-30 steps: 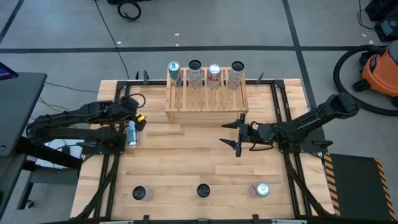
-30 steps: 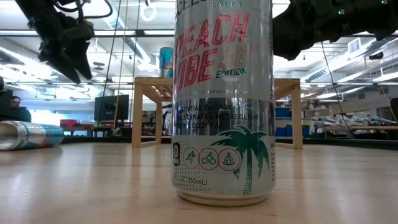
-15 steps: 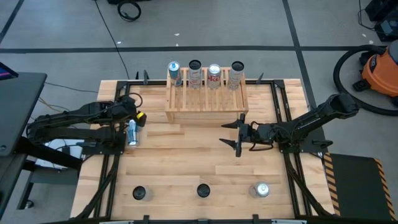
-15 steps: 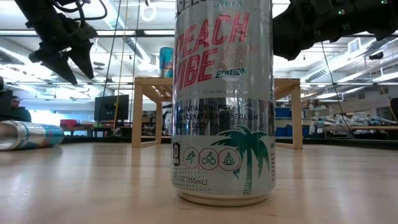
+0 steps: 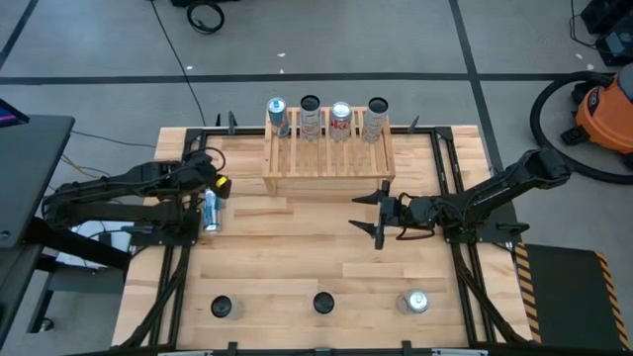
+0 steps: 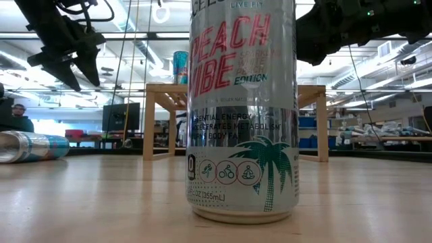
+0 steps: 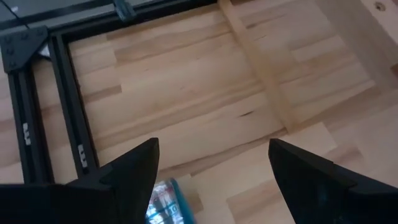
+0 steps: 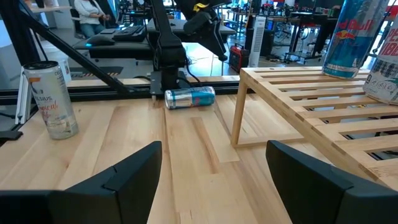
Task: Place canned beverage on shelf
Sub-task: Put the blue soda can on the shelf aligned with the other blue soda cans
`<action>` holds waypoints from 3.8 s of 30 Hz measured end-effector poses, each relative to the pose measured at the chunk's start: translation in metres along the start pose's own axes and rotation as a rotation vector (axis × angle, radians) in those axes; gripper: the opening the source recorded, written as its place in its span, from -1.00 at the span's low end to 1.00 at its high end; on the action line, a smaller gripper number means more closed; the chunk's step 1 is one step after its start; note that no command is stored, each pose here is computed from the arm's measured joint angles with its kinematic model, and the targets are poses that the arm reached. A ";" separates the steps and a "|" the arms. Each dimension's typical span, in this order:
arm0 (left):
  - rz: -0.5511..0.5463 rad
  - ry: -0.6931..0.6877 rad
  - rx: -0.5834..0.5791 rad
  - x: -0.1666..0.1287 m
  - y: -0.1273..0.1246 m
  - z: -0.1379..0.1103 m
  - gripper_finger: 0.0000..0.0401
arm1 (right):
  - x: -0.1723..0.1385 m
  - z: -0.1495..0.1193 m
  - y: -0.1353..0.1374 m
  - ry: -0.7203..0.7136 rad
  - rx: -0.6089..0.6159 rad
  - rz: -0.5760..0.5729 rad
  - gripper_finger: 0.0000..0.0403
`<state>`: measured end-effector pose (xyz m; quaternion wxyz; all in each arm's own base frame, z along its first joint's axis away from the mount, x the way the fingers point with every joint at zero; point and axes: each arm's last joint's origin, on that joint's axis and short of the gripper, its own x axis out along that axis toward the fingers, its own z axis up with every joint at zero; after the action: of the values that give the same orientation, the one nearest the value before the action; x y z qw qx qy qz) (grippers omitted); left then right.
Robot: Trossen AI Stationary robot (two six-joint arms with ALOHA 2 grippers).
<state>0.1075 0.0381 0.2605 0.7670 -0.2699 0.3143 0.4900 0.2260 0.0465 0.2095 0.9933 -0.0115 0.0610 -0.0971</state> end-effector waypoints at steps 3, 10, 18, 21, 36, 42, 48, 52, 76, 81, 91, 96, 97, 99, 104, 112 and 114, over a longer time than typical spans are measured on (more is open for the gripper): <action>0.010 0.010 -0.038 0.001 0.000 -0.001 0.52 | 0.000 0.000 0.000 0.000 0.000 0.000 0.48; 0.020 0.043 -0.147 0.004 -0.002 -0.003 0.52 | 0.000 0.000 0.000 0.000 0.000 0.000 0.48; 0.046 0.085 -0.244 0.008 -0.005 -0.004 0.57 | 0.000 0.000 0.000 0.000 0.000 0.000 0.48; 0.094 0.116 -0.279 0.013 -0.007 -0.006 0.57 | 0.000 0.000 0.000 0.000 0.000 0.000 0.48; 0.232 0.266 -0.427 0.028 -0.014 -0.015 0.57 | 0.000 0.000 0.000 0.000 0.000 0.000 0.48; 0.274 0.351 -0.435 0.032 -0.016 -0.019 0.57 | 0.000 0.000 0.000 0.000 0.000 0.001 0.48; 0.343 0.406 -0.402 0.037 -0.018 -0.023 0.57 | 0.000 0.000 0.000 -0.001 0.000 0.000 0.48; 0.376 0.417 -0.395 0.043 -0.021 -0.023 0.57 | 0.000 0.000 0.000 -0.001 0.000 0.000 0.48; 0.566 0.499 -0.336 0.086 -0.036 -0.042 0.57 | 0.000 0.000 0.000 -0.001 0.000 0.000 0.48; 0.589 0.517 -0.344 0.093 -0.037 -0.043 0.57 | 0.000 0.000 0.000 -0.002 0.001 0.001 0.48; 0.606 0.530 -0.325 0.106 -0.032 -0.057 0.57 | 0.000 0.001 0.000 -0.007 0.003 0.001 0.48; 0.593 0.521 -0.329 0.112 -0.027 -0.065 0.57 | 0.000 0.001 0.000 -0.007 0.003 0.001 0.48; 0.589 0.517 -0.331 0.112 -0.027 -0.065 0.57 | 0.000 0.001 0.000 -0.007 0.003 0.001 0.48; 0.583 0.516 -0.329 0.112 -0.027 -0.065 0.57 | 0.000 0.001 0.000 -0.007 0.004 0.001 0.48; 0.577 0.502 -0.280 0.112 -0.027 -0.064 0.57 | 0.000 0.001 0.000 -0.007 0.003 0.001 0.48; 0.560 0.521 -0.214 0.112 -0.027 -0.064 0.52 | 0.000 0.001 0.000 -0.007 0.004 0.001 0.48; 0.565 0.522 -0.216 0.112 -0.026 -0.064 0.44 | 0.000 0.001 0.000 -0.007 0.004 0.001 0.48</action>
<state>0.1540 0.0476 0.1375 0.4635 -0.3676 0.5073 0.6267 0.2261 0.0466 0.2104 0.9936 -0.0101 0.0573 -0.0967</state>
